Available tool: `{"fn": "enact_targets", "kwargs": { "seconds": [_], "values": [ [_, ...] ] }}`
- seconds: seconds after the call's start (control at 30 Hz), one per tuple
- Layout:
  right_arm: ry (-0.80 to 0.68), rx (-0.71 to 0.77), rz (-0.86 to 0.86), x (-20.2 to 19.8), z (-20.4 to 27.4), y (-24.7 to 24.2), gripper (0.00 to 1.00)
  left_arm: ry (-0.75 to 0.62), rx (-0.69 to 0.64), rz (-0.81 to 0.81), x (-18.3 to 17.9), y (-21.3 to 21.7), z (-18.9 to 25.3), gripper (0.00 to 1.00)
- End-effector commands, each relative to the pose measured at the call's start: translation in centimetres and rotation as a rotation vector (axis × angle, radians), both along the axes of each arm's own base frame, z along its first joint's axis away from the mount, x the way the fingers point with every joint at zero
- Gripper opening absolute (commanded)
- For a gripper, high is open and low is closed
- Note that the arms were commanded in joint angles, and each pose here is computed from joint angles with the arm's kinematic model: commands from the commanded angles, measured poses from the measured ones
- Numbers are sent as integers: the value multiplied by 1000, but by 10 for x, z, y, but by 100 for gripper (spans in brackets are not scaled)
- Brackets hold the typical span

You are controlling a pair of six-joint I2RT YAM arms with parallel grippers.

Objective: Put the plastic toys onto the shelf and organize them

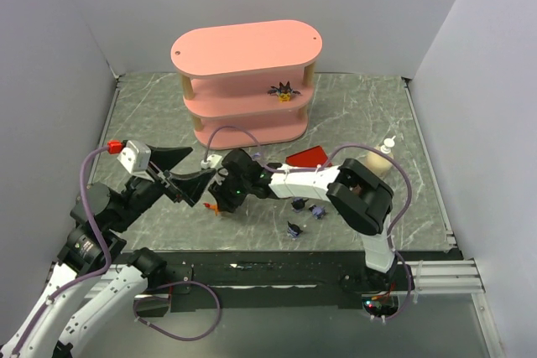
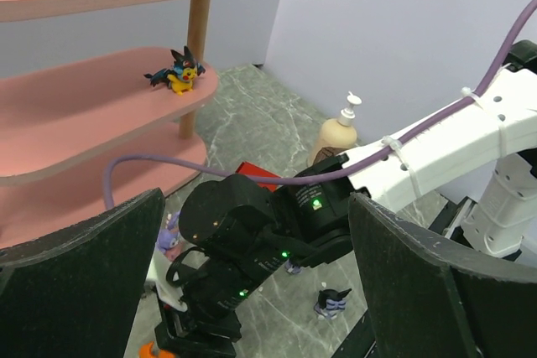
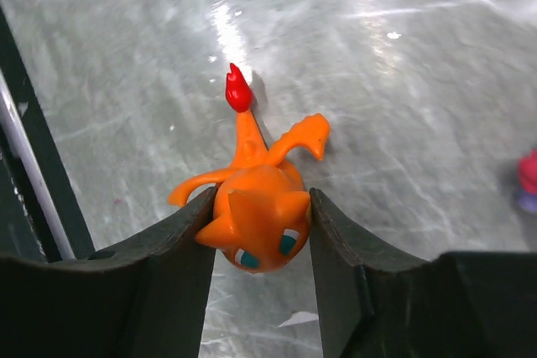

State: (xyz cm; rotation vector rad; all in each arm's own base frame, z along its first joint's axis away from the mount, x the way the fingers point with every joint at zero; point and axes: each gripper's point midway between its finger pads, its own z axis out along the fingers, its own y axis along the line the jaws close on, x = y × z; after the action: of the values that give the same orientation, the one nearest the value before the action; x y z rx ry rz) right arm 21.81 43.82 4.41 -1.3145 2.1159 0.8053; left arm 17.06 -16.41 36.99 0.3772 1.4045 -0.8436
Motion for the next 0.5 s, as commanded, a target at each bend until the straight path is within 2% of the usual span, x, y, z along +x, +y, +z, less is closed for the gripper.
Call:
{"fn": "enact_targets", "kwargs": {
  "seconds": [0.0, 0.2, 0.47],
  "values": [
    [-54, 120, -151, 17, 50, 9, 10, -40, -25, 30, 0, 6, 15, 96],
    [-48, 110, -301, 32, 73, 4, 0, -10, -34, 103, 8, 16, 11, 96],
    [-43, 120, -474, 44, 135, -11, 0, 51, -119, 266, 22, 41, 5, 96]
  ]
}}
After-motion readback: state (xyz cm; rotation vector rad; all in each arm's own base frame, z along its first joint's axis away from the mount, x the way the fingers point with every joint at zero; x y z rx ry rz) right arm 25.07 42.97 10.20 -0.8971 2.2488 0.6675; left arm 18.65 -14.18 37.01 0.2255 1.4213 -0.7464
